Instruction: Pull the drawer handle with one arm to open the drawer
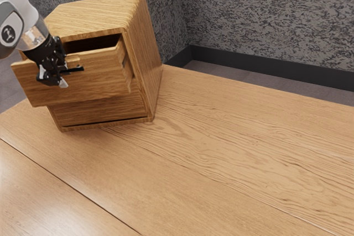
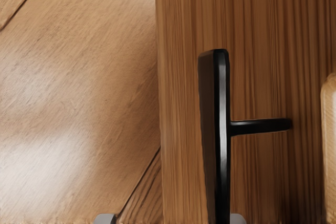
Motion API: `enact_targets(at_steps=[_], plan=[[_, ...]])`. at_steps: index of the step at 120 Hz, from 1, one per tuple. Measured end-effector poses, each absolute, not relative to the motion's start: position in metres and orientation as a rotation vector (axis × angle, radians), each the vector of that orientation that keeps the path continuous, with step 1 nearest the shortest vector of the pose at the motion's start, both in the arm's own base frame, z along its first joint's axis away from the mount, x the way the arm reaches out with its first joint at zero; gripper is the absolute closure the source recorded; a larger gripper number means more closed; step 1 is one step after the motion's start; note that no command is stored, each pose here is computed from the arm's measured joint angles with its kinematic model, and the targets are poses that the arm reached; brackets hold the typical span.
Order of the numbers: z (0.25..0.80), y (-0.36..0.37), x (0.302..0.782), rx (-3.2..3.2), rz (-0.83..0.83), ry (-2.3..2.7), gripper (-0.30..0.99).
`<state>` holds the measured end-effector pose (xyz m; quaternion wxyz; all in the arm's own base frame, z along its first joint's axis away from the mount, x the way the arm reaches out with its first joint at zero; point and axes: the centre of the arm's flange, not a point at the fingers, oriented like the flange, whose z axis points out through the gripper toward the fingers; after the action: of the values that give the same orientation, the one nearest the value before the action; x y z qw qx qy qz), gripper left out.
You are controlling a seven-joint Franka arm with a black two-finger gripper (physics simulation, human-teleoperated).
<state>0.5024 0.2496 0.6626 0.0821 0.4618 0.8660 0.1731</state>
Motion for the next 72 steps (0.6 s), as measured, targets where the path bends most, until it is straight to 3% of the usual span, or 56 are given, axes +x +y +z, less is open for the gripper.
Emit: enact_targets(at_steps=[72], plan=[[0.662, 0.224, 0.463, 1.347, 0.528, 2.585, 0.48]])
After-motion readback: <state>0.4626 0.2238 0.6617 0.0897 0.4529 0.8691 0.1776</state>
